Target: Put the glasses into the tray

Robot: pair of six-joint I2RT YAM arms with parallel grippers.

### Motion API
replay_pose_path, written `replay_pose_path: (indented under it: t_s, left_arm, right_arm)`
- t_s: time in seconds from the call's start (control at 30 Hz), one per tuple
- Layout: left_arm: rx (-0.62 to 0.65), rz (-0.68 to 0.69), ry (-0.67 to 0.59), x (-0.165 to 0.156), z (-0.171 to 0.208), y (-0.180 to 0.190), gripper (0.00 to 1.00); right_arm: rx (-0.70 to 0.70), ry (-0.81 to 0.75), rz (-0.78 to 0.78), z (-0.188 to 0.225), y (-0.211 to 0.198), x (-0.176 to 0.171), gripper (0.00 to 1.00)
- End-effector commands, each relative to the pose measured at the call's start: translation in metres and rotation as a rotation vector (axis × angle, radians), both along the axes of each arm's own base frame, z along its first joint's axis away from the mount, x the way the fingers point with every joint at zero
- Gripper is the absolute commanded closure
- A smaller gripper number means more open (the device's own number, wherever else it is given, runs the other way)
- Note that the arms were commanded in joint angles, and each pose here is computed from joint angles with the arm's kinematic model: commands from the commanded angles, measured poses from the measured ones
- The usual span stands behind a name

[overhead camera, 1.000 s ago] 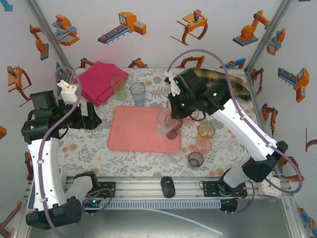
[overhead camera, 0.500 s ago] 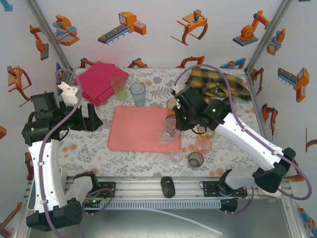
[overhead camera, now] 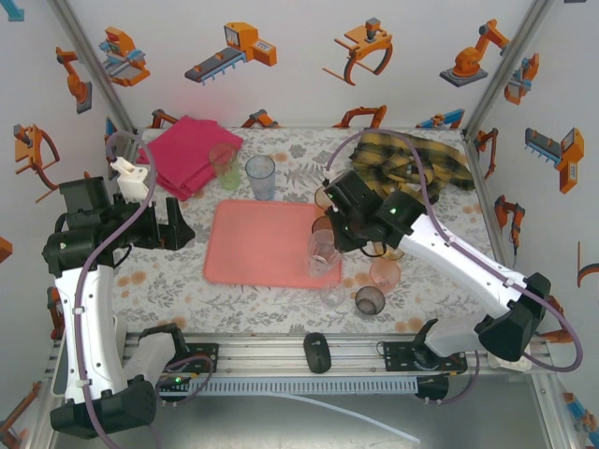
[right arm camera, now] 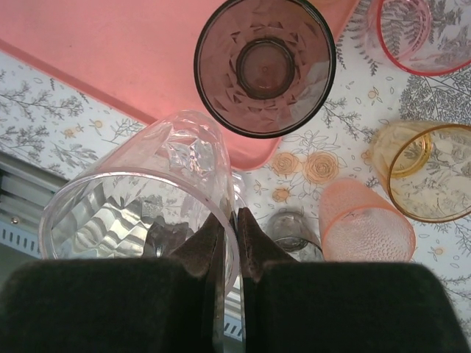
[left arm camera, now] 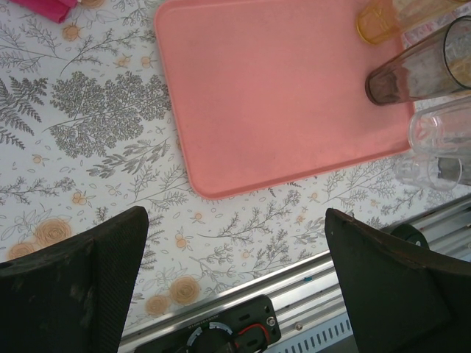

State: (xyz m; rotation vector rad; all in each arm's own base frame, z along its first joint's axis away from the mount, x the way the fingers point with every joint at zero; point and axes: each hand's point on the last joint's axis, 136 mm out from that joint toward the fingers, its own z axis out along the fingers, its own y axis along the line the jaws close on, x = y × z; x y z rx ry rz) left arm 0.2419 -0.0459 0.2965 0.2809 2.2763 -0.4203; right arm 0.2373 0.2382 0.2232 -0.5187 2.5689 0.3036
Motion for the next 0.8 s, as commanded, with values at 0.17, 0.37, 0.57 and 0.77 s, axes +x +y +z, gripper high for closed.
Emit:
replay_pose_path:
  t_s: [0.17,0.37,0.57,0.77]
  left_arm:
    - [-0.003,-0.03,0.009,-0.005,-0.004,-0.004,0.03]
    - [-0.001,-0.028,0.008,-0.005,-0.004,-0.004,0.03]
    - [-0.004,-0.029,0.013,-0.005,-0.006,-0.004,0.03]
    - [-0.006,-0.029,0.017,-0.005,-0.007,-0.004,0.03]
  right_arm:
    - [-0.049,-0.028,-0.034,-0.017,-0.004,0.008,1.0]
    - [-0.058,-0.042,-0.037,-0.022,-0.005,0.011,1.0]
    - [-0.079,-0.023,-0.033,-0.034,-0.004,0.011,1.0]
    - [-0.092,-0.017,-0.036,-0.042,-0.005,0.011,0.99]
